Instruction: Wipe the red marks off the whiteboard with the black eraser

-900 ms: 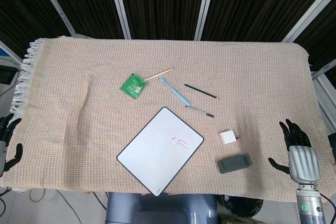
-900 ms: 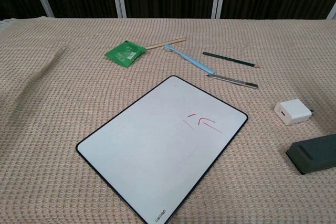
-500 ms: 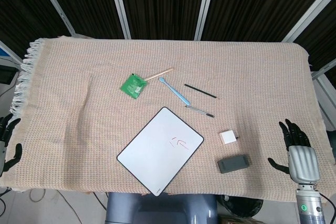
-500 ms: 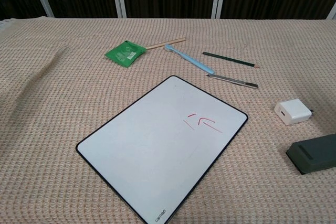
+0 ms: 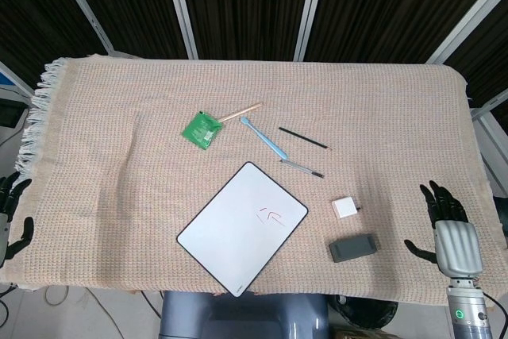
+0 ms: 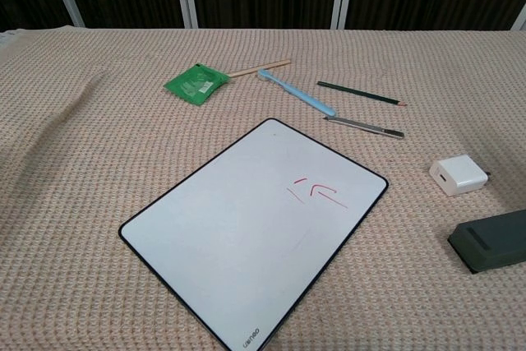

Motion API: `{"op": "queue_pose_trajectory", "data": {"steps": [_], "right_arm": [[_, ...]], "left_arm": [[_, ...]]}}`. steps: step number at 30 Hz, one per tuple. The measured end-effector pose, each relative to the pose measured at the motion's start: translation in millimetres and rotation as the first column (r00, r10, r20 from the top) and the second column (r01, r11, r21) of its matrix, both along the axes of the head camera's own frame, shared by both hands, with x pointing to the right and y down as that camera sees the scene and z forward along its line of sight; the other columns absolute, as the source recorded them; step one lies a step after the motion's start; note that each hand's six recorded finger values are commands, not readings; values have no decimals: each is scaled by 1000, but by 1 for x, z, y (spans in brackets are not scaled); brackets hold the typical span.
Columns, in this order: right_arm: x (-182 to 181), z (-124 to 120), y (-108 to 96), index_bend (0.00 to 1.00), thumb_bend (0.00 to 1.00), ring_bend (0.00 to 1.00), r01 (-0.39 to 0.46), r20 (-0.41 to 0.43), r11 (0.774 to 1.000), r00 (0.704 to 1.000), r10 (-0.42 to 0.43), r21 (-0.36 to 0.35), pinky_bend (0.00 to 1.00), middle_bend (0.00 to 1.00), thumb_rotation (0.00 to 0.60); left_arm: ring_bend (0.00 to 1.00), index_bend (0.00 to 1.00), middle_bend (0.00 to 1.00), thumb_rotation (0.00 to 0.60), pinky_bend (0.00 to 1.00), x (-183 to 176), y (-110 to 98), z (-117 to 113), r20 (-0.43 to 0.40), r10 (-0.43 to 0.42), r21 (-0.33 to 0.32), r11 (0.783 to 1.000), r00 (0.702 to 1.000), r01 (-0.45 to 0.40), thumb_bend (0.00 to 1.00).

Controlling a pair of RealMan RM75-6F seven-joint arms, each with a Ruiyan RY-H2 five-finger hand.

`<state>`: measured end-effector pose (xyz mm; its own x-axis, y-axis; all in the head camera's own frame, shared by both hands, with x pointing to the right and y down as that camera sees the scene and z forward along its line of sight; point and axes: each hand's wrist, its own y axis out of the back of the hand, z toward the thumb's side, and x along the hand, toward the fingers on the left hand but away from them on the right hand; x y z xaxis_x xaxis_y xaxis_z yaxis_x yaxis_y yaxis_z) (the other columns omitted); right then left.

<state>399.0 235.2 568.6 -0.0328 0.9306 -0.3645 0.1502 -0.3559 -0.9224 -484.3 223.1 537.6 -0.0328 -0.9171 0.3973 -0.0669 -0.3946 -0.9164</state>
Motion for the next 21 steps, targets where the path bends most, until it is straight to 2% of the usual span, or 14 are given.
{"op": "queue_pose_trajectory", "data": {"steps": [9, 12, 15, 21], "right_arm": [[-6, 3, 4, 0, 108, 10, 53, 82, 996, 995, -47, -78, 148, 8, 600], [-8, 5, 1, 0, 108, 11, 105, 129, 987, 988, -89, -123, 147, 30, 600], [-15, 7, -3, 0, 108, 32, 191, 145, 967, 975, -168, -168, 148, 50, 600], [-34, 17, -8, 0, 108, 74, 330, 149, 909, 942, -300, -256, 148, 93, 600]], "left_arm": [[0, 100, 6, 600, 0, -1, -1, -1, -5, -12, 3, 1000, 1000, 12, 525], [0, 100, 6, 600, 0, -3, -2, 0, -2, -20, 0, 1000, 1000, 20, 525], [0, 100, 6, 600, 0, -3, -2, 0, 0, -20, -3, 1000, 1000, 20, 525], [0, 99, 6, 600, 0, -2, -2, 1, 6, -17, -4, 1000, 1000, 17, 525]]}}
